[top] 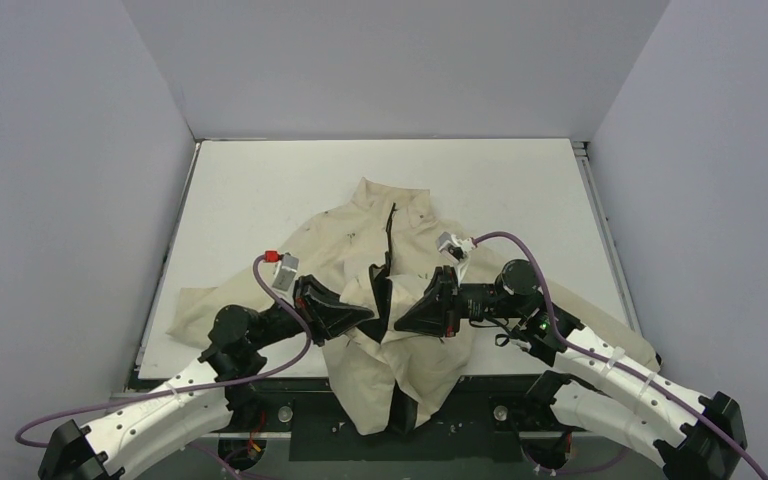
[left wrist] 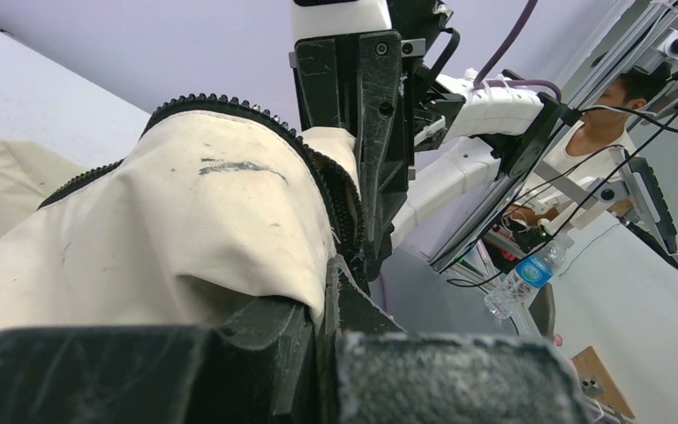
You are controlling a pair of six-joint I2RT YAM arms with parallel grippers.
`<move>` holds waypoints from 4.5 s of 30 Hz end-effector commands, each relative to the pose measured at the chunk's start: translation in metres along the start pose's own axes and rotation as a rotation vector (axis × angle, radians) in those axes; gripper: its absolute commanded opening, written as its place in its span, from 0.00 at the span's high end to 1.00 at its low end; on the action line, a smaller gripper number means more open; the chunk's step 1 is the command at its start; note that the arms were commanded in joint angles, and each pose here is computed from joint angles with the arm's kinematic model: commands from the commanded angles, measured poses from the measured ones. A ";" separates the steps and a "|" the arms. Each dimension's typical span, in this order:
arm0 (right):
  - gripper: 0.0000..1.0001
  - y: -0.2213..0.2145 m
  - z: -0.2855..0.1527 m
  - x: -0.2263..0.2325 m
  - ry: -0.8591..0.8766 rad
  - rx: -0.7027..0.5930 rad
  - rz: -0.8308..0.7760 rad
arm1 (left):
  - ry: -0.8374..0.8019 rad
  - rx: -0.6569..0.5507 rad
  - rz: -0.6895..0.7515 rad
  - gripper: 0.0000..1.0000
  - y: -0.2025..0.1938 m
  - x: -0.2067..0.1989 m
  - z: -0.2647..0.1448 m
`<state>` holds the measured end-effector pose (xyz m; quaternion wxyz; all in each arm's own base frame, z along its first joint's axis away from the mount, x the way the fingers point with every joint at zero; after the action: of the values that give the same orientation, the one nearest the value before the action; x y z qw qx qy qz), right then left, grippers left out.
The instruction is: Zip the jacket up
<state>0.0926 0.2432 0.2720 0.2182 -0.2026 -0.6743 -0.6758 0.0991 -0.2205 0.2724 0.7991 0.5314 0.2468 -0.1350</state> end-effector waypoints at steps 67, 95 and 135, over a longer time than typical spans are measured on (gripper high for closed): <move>1.00 0.036 -0.007 -0.005 -0.087 -0.154 -0.047 | -0.040 0.109 0.045 1.00 -0.007 -0.005 0.004; 1.00 0.056 -0.018 -0.069 -0.521 -0.147 -0.097 | 0.140 0.222 0.052 1.00 -0.029 0.035 0.017; 0.91 0.053 -0.034 -0.127 -0.624 -0.172 -0.140 | 0.270 0.367 -0.009 1.00 -0.081 0.110 0.025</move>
<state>0.2048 0.2154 0.1872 0.0235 -0.4086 -0.7251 -0.5538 0.1837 -0.2732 0.1706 0.6597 0.6799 0.3144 -0.0610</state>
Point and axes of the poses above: each gripper's point midway between its finger pads, its own z axis out along the fingers, its own x axis along the line the jaws close on, y = z × x, the point moved 5 cm from there along -z, back along the fingers, and after that the axes turned 1 degree about -z, right-handed, at the moved point
